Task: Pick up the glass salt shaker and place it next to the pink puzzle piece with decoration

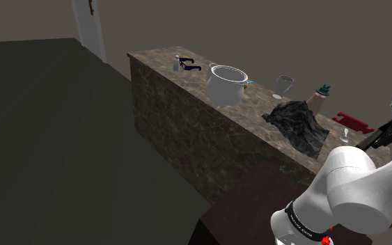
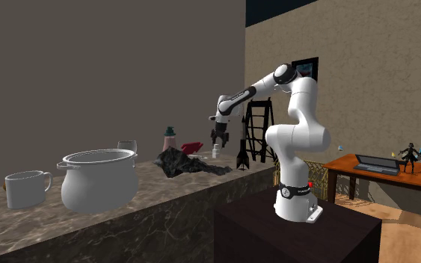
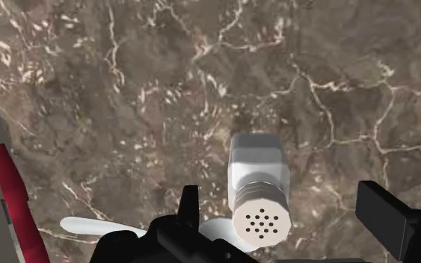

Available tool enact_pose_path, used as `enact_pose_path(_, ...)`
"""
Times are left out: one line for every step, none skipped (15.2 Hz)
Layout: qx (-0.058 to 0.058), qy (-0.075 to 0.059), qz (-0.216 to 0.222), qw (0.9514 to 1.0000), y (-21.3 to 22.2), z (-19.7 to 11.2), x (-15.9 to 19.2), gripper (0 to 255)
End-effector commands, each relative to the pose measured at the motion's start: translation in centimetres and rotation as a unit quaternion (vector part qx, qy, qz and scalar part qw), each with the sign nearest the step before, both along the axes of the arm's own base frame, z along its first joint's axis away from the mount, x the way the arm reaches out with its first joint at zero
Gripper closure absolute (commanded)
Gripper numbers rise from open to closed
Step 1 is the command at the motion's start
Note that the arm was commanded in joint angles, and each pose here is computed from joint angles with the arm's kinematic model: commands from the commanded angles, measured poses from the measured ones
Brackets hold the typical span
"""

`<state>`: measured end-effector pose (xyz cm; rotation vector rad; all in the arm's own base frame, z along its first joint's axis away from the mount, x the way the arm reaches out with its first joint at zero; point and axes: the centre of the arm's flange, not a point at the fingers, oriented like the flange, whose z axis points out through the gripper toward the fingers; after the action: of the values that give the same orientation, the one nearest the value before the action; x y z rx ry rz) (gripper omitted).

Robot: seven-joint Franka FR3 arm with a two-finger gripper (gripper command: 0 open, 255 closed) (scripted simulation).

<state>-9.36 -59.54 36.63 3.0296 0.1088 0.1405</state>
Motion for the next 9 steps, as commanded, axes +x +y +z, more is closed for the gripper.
enact_pose_path(0.000,0.000,0.000,1.0000,0.3,2.2,-0.2,0)
enact_pose_path(0.000,0.000,0.000,1.0000,0.4,3.3,-0.3,0)
enact_pose_path(0.000,0.000,0.000,1.0000,0.4,3.3,-0.3,0)
enact_pose_path(0.000,0.000,0.000,1.0000,0.4,3.3,-0.3,0)
enact_pose_path(0.000,0.000,0.000,1.0000,0.4,3.3,-0.3,0)
enact_pose_path(0.000,0.000,0.000,1.0000,0.4,3.3,-0.3,0)
enact_pose_path(0.000,0.000,0.000,1.0000,0.4,3.3,-0.3,0)
enact_pose_path(0.000,0.000,0.000,1.0000,0.4,3.3,-0.3,0)
enact_pose_path(0.000,0.000,0.000,1.0000,0.4,3.3,-0.3,0)
